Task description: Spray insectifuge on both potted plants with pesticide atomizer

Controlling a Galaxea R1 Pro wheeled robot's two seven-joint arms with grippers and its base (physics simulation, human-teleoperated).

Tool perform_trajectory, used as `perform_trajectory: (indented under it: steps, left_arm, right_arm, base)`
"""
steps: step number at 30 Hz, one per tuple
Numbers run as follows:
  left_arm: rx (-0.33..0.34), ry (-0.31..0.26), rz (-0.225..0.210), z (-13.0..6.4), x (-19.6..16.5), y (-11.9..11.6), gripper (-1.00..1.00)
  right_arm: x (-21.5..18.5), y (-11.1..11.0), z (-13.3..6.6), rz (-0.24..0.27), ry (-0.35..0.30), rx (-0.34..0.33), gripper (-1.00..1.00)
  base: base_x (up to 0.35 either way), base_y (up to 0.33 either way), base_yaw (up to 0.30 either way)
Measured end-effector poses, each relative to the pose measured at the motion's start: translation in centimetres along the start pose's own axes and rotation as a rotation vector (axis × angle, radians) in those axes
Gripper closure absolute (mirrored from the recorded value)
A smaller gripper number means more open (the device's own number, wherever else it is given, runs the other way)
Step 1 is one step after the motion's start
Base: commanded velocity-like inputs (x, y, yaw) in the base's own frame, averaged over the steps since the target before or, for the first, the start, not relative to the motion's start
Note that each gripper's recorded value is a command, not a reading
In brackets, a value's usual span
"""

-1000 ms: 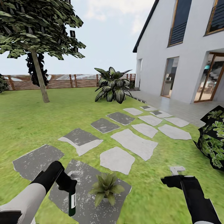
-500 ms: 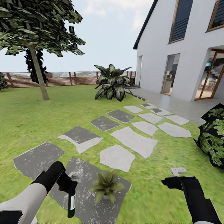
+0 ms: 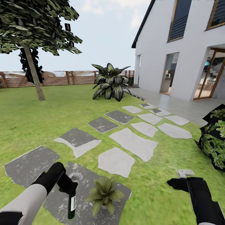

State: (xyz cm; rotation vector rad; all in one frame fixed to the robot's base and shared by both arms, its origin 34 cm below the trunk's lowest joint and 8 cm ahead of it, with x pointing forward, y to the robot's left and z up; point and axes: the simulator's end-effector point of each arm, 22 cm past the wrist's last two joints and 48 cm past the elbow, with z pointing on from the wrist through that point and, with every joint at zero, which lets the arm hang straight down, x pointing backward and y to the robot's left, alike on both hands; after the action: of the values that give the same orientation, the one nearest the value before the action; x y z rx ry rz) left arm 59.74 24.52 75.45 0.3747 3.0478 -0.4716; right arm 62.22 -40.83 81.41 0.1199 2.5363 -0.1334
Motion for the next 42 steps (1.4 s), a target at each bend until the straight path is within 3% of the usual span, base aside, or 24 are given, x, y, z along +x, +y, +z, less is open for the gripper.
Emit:
perform_trajectory:
  steps: [8,19,42]
  left_arm:
    - [-0.027,0.028,0.035,0.4,0.5,0.1,1.00]
    - [-0.020,0.062,0.025,1.8,2.6,0.2,1.00]
    - [-0.006,0.103,0.013,3.6,4.3,0.2,1.00]
  right_arm:
    - [-1.1,-0.5,-0.8,0.006,-0.022,0.016,-1.00]
    - [-0.8,-0.4,-0.6,0.004,-0.016,0.013,-1.00]
    - [-0.1,-0.3,0.2,-0.002,0.007,0.015,-1.00]
  base:
    - [0.020,0.000,-0.294]
    - [0.000,0.000,-0.251]
    - [0.006,0.023,-0.014]
